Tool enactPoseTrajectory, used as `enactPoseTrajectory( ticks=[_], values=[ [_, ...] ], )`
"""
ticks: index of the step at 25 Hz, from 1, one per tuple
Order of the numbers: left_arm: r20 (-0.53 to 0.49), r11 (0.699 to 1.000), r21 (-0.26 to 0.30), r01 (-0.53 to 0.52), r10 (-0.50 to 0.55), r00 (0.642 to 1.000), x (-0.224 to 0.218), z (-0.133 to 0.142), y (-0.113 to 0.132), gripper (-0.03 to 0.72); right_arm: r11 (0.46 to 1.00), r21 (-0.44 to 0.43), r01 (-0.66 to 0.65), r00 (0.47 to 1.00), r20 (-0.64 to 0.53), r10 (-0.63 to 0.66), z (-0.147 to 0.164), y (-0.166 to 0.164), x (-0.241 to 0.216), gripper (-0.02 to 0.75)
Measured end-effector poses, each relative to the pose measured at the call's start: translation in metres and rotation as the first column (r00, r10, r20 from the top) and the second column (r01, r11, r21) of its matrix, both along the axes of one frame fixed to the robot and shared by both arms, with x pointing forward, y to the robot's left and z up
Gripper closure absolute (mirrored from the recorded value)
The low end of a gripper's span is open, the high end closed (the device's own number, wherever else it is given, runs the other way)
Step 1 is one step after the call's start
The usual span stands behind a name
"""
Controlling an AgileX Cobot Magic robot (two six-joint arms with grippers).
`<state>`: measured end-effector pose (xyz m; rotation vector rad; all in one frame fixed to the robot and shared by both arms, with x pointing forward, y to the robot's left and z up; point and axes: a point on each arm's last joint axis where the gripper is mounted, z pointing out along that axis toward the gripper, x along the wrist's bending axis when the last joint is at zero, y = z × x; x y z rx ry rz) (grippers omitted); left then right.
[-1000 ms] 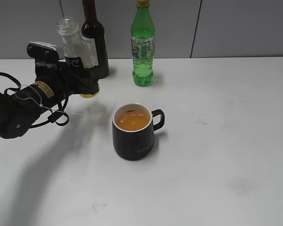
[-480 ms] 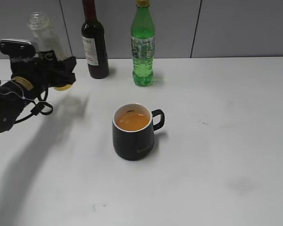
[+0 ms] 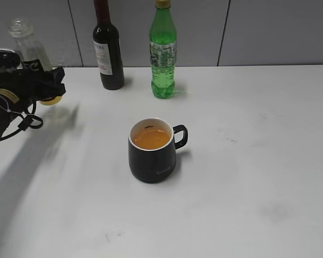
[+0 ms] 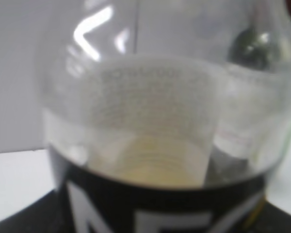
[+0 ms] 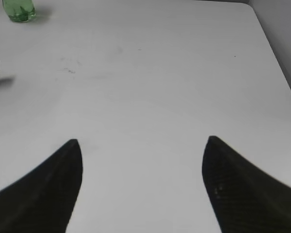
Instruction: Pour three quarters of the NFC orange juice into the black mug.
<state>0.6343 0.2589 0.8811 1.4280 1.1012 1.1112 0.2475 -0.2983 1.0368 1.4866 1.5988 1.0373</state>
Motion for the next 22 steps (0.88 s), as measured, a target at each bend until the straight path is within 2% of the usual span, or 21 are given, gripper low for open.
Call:
enactPoseTrajectory(
  ticks=[10,18,22],
  values=[
    [-0.073,0.999,0.032,0.038,-0.036,0.997,0.023,-0.027,-0.005,0.223,1.000,0.000,0.000,1.000,0.000,0.000,0.000,0.000,0.000,0.154],
    [-0.100,0.998,0.041,0.046,-0.042,0.994,0.023,-0.033,-0.006,0.223,1.000,0.000,0.000,1.000,0.000,0.000,0.000,0.000,0.000,0.154],
    [-0.100,0.998,0.042,0.046,-0.042,0.994,0.023,-0.033,-0.006,0.193,1.000,0.000,0.000,1.000,0.000,0.000,0.000,0.000,0.000,0.154]
  ],
)
